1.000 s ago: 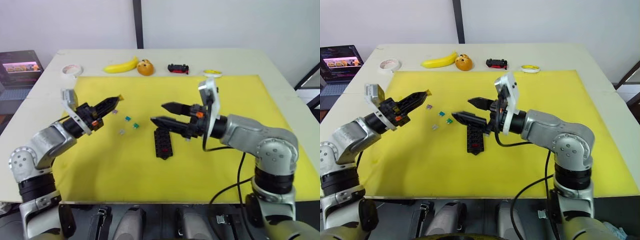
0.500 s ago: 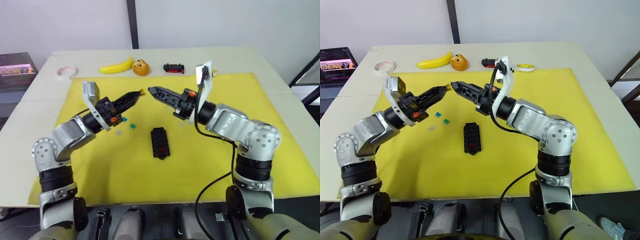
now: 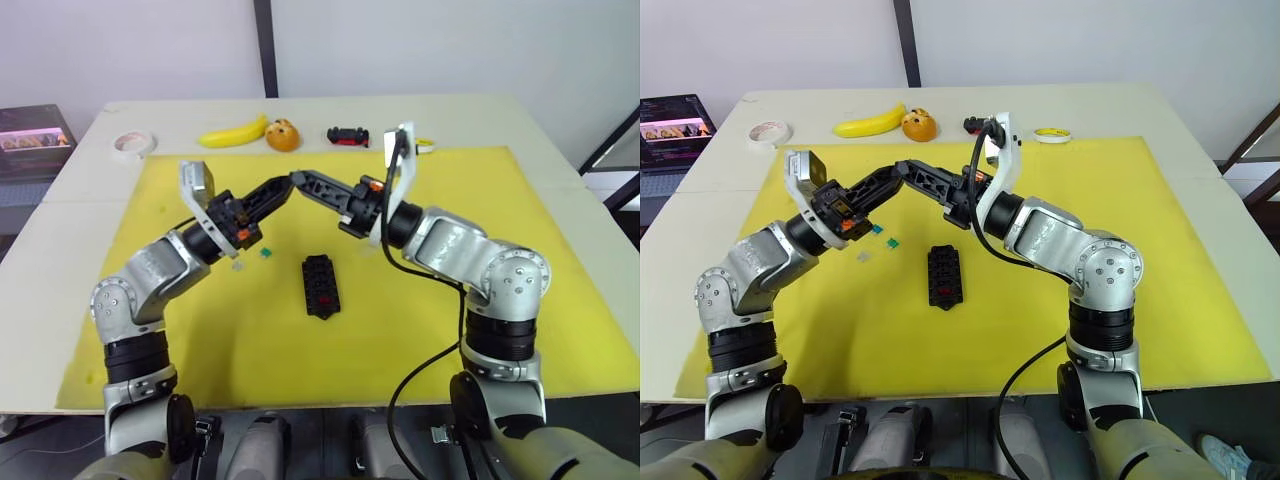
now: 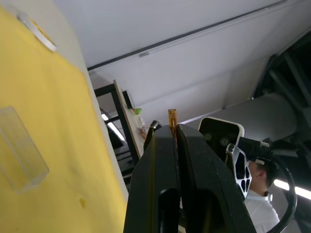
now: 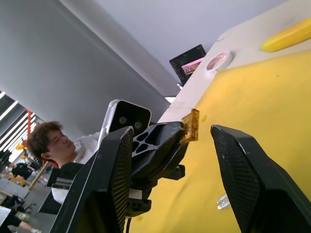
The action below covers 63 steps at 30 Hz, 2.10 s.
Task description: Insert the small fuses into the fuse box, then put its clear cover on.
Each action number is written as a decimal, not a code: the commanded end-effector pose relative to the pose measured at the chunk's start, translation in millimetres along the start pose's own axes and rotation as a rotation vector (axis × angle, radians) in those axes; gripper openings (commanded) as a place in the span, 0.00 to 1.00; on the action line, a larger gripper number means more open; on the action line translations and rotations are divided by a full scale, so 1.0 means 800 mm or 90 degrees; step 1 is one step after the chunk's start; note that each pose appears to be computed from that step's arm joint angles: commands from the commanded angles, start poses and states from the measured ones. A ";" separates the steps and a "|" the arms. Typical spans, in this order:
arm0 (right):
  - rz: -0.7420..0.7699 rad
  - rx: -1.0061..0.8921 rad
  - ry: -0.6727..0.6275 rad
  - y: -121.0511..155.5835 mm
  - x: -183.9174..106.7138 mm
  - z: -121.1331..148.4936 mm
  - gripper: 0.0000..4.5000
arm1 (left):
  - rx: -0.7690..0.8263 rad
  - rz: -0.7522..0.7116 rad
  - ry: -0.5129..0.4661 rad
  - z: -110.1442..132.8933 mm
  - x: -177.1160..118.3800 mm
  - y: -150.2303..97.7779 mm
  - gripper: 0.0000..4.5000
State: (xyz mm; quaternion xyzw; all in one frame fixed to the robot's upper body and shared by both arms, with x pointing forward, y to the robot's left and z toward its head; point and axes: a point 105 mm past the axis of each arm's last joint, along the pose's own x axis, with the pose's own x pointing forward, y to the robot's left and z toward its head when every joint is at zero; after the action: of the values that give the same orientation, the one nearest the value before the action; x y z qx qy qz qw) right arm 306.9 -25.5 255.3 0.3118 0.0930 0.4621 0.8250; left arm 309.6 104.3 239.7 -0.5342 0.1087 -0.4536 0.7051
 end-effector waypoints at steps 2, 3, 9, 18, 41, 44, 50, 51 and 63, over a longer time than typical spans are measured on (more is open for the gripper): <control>0.027 -0.005 -0.011 0.015 -0.002 0.004 0.31 | 0.022 -0.025 -0.002 0.002 0.002 -0.018 0.00; 0.027 -0.005 -0.011 0.015 -0.002 0.004 0.31 | 0.021 -0.024 -0.003 0.002 0.002 -0.018 0.00; 0.028 -0.002 -0.013 0.015 -0.004 0.007 0.31 | 0.020 -0.020 -0.002 0.002 0.003 -0.017 0.00; 0.020 -0.003 -0.016 0.012 -0.004 0.011 0.31 | 0.018 -0.019 0.003 0.000 0.004 -0.015 0.00; 0.025 0.005 -0.021 0.014 -0.003 0.015 0.02 | 0.016 -0.014 0.006 -0.001 0.005 -0.013 0.00; 0.023 0.005 -0.020 0.014 -0.003 0.016 0.01 | 0.015 -0.013 0.005 -0.001 0.004 -0.012 0.00; 0.034 0.014 -0.028 0.018 -0.002 0.019 0.01 | 0.012 -0.004 0.010 -0.004 0.004 -0.009 0.00; 0.037 0.019 -0.029 0.019 -0.002 0.019 0.01 | 0.012 0.000 0.009 -0.003 0.003 -0.007 0.00; 0.080 -0.065 0.022 0.033 -0.026 0.016 0.00 | 0.184 0.020 0.180 -0.016 -0.027 -0.021 0.54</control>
State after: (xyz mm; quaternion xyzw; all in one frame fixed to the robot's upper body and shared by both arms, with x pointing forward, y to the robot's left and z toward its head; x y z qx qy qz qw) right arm 297.6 -42.5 264.2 0.2966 0.0919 0.4846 0.8178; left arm 292.0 117.0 232.8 -0.3992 0.1591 -0.4841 0.7623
